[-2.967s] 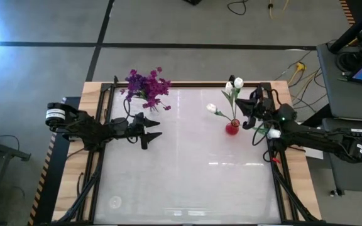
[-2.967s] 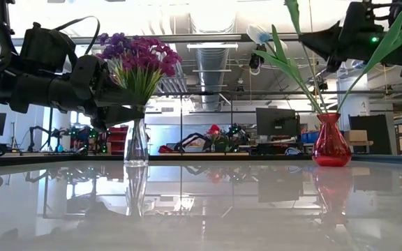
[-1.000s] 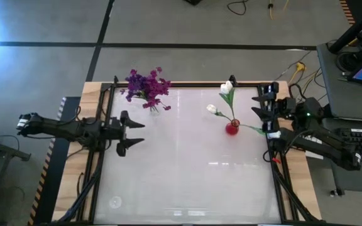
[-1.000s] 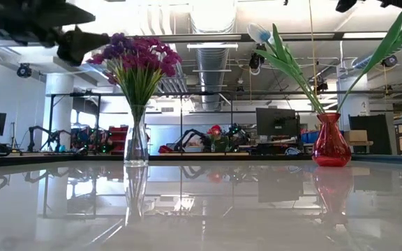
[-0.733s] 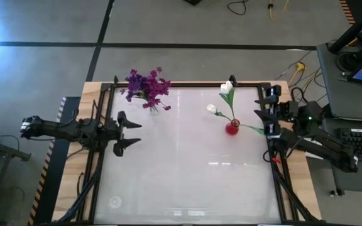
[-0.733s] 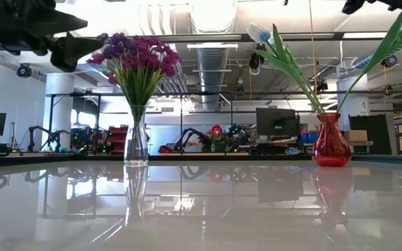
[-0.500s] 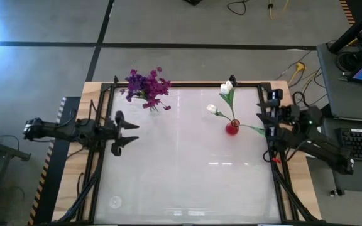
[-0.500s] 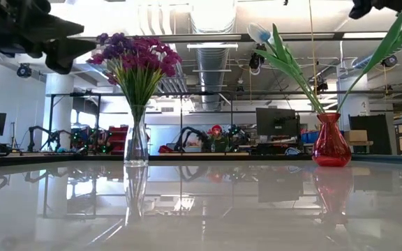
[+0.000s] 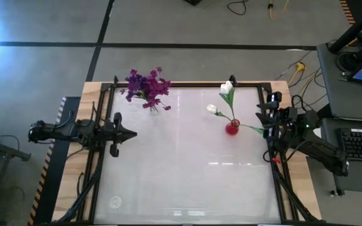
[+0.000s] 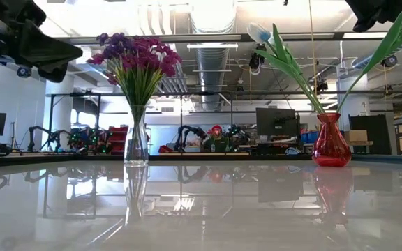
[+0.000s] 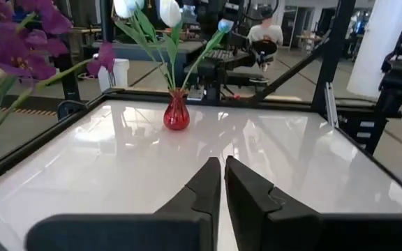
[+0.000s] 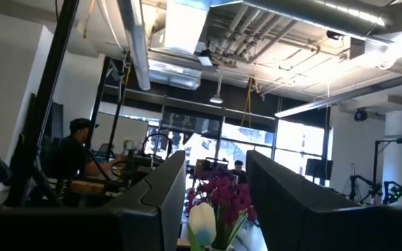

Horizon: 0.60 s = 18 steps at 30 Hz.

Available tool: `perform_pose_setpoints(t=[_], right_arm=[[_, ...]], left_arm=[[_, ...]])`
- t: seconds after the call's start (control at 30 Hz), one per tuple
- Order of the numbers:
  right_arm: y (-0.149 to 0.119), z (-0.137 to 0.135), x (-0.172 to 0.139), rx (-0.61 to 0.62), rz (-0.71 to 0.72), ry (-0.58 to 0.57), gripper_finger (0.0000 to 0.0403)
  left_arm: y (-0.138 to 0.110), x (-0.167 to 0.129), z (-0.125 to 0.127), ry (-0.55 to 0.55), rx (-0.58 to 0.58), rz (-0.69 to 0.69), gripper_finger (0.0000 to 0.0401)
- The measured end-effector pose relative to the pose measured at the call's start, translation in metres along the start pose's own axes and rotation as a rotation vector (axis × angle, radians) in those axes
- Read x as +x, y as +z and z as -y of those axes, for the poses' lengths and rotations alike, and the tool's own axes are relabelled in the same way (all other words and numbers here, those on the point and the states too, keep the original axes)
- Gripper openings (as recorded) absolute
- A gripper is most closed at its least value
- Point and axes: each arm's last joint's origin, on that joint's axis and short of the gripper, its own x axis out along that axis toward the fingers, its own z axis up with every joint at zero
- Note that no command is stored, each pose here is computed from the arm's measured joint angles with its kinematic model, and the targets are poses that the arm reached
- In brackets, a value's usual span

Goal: Sort flowers into vase by color
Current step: Return to Home Position

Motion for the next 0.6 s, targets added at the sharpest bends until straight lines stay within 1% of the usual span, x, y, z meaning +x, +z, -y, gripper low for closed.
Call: perform_pose_setpoints(t=[0.1, 0.27, 0.4, 0.5, 0.6], right_arm=[[0.0, -0.001, -0.001, -0.002, 0.004, 0.001, 0.0141], [-0.003, -0.001, -0.002, -0.012, 0.001, 0.005, 0.0143], [-0.011, -0.001, -0.003, 0.002, -0.018, 0.008, 0.0139], [-0.018, -0.002, -0.004, 0.035, -0.036, 0.007, 0.0137], [-0.024, -0.003, -0.006, 0.071, -0.02, 0.032, 0.0137]], left_arm=[[-0.002, -0.004, -0.001, 0.001, 0.008, -0.005, 0.0002], [-0.004, -0.005, -0.001, 0.002, 0.01, -0.013, 0.0001], [-0.014, -0.002, -0.002, 0.005, 0.003, -0.027, 0.0], [-0.023, 0.003, -0.001, 0.003, -0.009, -0.002, 0.0], [-0.023, 0.006, 0.0, -0.034, -0.012, 0.046, 0.0]])
